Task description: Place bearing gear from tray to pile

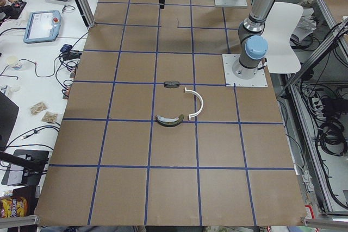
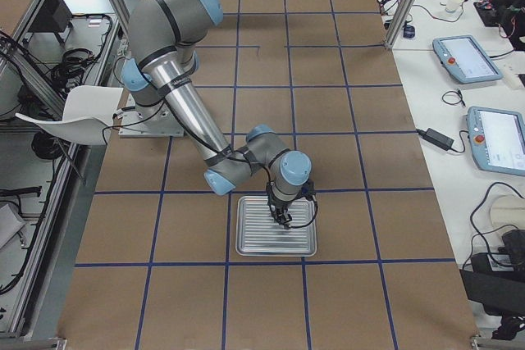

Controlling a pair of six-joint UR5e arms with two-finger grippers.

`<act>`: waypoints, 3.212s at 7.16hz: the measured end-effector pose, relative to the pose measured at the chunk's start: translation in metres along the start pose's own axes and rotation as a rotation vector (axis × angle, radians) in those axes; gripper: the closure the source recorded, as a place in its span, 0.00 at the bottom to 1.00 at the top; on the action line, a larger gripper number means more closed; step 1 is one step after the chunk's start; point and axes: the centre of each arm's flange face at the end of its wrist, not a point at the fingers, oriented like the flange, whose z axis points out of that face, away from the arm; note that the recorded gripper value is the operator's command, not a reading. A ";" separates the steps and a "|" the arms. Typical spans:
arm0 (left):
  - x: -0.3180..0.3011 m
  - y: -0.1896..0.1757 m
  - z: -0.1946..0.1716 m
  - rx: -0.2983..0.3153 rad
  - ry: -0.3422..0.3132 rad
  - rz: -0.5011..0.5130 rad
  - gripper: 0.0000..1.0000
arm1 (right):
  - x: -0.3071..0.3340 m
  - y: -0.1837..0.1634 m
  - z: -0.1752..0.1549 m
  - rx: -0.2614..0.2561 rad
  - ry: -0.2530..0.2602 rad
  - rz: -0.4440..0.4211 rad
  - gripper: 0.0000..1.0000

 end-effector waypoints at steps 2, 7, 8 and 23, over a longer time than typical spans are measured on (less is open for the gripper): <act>0.000 0.000 0.000 0.000 0.001 0.000 0.00 | 0.001 -0.001 0.008 -0.004 -0.010 0.000 0.61; 0.000 0.002 -0.001 0.001 -0.003 0.000 0.00 | 0.002 0.002 0.000 -0.025 0.001 0.005 1.00; 0.000 0.002 -0.001 0.003 -0.002 0.000 0.00 | 0.001 0.004 -0.017 -0.019 0.021 0.007 1.00; 0.001 0.001 -0.001 0.002 -0.001 0.000 0.00 | -0.718 -0.246 -0.084 0.094 -0.183 0.320 1.00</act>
